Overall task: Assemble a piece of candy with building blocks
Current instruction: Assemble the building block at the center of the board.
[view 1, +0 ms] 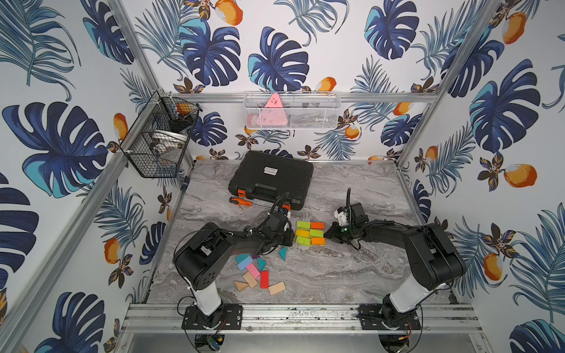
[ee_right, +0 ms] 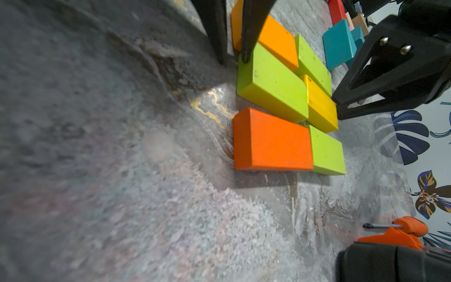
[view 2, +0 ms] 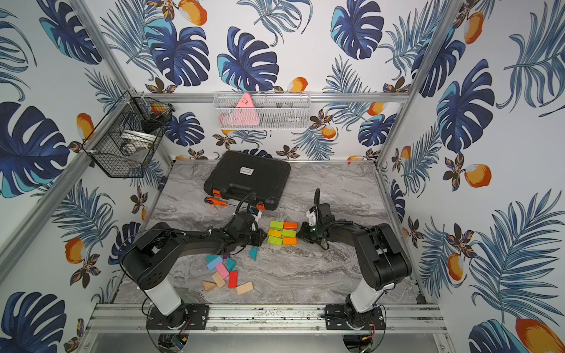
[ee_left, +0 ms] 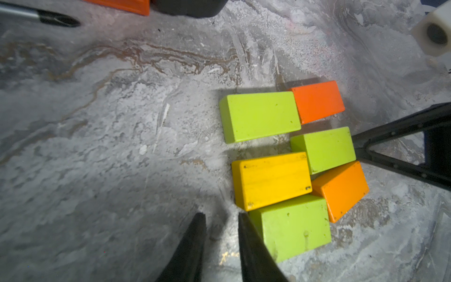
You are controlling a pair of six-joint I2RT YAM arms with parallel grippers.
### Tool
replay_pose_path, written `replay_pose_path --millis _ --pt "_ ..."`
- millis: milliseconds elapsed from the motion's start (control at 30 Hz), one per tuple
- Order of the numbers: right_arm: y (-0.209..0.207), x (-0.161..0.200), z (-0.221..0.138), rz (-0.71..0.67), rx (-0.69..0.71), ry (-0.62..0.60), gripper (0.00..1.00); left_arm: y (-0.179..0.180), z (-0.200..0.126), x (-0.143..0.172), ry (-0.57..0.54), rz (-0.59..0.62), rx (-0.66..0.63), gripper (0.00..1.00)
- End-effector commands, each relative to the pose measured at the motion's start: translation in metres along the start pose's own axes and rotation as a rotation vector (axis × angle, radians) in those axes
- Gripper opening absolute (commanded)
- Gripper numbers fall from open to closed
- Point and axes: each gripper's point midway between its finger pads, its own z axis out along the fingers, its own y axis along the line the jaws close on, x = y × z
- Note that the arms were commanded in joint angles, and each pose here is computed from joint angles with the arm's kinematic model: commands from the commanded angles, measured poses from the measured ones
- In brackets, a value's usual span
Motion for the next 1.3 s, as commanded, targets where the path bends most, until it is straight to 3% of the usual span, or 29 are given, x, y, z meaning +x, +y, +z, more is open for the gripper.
replay_pose_path --millis 0,1000,1267 --pt "-0.019 0.017 0.003 0.029 0.081 0.054 0.16 0.031 -0.004 0.067 0.251 -0.049 -0.112 0.30" --pt "-0.022 0.010 0.005 0.017 0.109 0.035 0.18 0.024 0.000 0.070 0.251 -0.053 -0.090 0.30" --pt "-0.024 0.011 -0.003 0.020 0.130 0.015 0.25 0.043 -0.013 0.080 0.262 -0.035 -0.177 0.31"
